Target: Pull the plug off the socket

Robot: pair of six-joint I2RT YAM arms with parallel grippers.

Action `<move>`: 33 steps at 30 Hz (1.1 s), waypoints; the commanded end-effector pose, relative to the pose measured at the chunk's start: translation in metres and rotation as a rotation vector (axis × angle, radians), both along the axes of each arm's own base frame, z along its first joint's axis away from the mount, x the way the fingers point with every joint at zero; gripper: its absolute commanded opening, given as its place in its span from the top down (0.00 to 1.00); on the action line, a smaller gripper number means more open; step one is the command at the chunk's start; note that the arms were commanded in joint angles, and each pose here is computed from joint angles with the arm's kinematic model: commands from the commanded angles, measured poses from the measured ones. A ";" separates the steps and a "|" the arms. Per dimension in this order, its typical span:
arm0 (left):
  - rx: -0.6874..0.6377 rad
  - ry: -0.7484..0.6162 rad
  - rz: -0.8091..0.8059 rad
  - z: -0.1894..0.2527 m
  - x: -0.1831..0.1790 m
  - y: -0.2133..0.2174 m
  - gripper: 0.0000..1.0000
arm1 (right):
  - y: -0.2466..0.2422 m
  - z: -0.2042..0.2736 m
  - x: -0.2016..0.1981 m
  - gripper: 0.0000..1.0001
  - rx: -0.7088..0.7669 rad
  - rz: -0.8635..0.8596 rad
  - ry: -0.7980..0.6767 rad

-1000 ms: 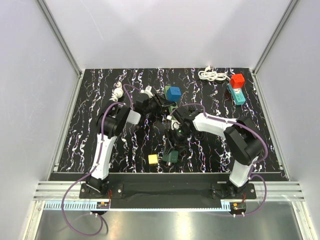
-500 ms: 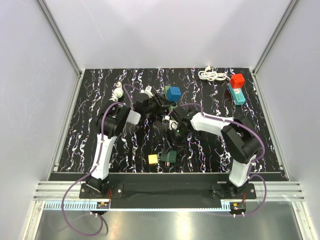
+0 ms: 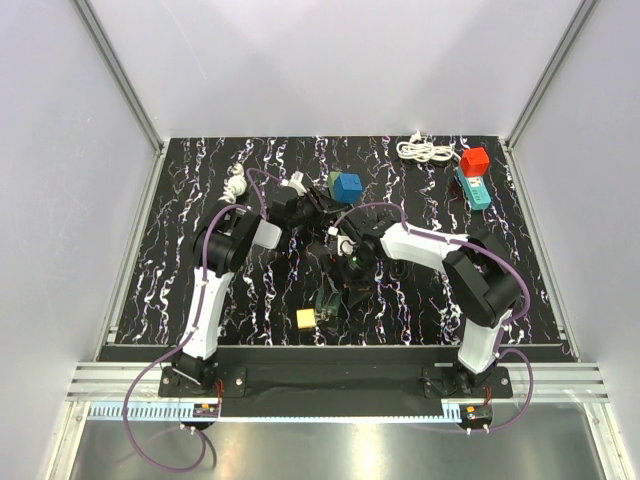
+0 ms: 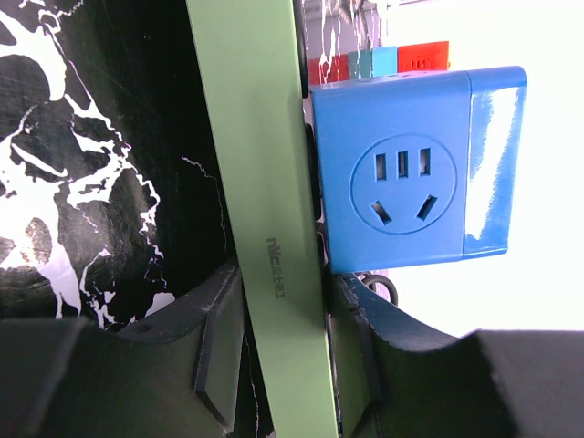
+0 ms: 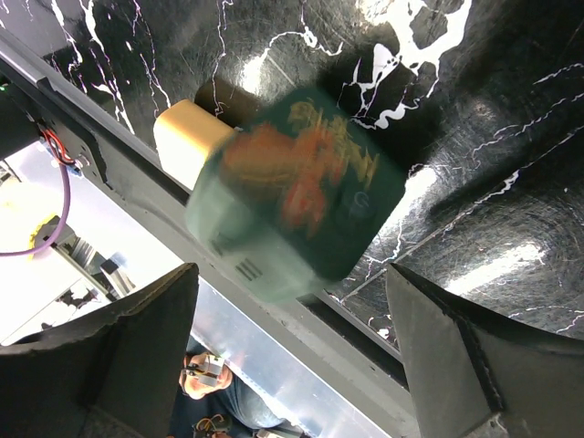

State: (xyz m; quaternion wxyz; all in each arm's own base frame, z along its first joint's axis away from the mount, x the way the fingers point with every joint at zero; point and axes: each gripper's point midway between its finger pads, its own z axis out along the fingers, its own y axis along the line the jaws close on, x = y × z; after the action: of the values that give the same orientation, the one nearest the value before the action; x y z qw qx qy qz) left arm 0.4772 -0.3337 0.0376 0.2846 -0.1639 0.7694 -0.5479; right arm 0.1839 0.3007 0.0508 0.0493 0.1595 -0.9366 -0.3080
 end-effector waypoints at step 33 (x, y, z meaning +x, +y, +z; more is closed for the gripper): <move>-0.009 -0.069 -0.006 -0.005 0.003 0.010 0.59 | -0.054 0.103 0.288 0.00 -0.132 -0.511 -0.697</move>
State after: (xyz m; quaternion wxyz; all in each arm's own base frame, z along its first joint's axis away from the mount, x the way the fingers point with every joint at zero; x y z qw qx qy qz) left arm 0.4779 -0.3332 0.0394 0.2860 -0.1618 0.7629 -0.5568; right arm 0.4495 0.2421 0.1520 -0.3201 0.0117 -0.9314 -0.1732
